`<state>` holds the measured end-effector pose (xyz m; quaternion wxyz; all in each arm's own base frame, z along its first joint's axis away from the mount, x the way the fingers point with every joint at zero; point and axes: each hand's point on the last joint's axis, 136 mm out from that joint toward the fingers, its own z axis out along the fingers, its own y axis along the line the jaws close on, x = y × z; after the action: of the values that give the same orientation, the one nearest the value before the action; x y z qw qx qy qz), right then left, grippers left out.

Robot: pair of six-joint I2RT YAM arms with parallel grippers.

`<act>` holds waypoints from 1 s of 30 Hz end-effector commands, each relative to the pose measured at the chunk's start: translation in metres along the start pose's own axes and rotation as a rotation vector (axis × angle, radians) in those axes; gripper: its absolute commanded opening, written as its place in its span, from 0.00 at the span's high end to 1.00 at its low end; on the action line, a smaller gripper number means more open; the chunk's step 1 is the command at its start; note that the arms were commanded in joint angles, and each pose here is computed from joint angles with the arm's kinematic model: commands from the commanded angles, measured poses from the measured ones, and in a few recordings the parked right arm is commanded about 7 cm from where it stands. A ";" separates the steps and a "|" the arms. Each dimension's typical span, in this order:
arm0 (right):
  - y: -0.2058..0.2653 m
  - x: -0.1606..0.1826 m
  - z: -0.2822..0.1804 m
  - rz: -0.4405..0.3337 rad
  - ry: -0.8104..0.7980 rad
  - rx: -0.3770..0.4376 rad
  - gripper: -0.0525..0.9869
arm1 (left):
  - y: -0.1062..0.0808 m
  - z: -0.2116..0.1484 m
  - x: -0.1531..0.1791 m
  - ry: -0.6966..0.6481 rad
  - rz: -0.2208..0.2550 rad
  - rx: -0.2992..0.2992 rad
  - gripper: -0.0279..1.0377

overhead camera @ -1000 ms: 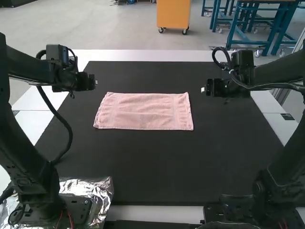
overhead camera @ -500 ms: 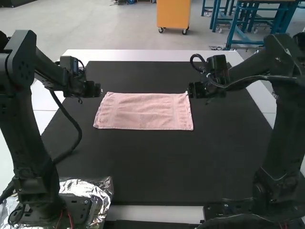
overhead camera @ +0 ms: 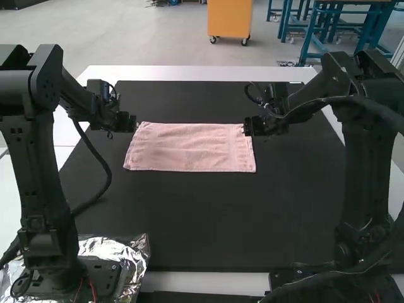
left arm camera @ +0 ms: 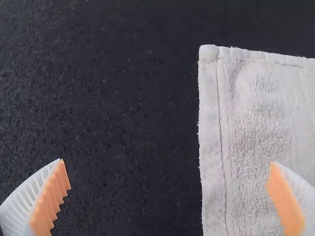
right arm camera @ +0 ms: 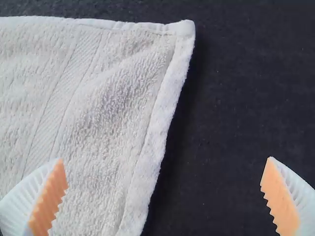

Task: Fold the towel.

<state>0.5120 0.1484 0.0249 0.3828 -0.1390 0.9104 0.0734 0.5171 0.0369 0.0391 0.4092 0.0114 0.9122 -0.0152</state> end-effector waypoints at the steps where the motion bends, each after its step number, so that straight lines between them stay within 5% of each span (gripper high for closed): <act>1: 0.002 -0.017 0.004 -0.008 -0.032 0.006 0.08 | -0.002 0.006 -0.013 -0.024 0.044 -0.003 0.10; 22: 0.001 -0.002 0.033 -0.013 0.015 0.011 0.08 | -0.004 0.042 0.004 0.025 0.098 -0.001 0.10; 28: 0.000 0.009 0.036 -0.015 0.049 0.013 0.08 | -0.002 0.046 0.013 0.044 0.111 -0.009 0.22; 30: 0.003 0.015 0.038 -0.024 0.065 0.008 0.17 | -0.002 0.046 0.017 0.055 0.112 -0.009 0.26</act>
<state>0.5243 0.1498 -0.0110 0.3529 -0.1407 0.9228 0.0637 0.5363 0.0310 -0.0045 0.3834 0.0537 0.9220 0.0001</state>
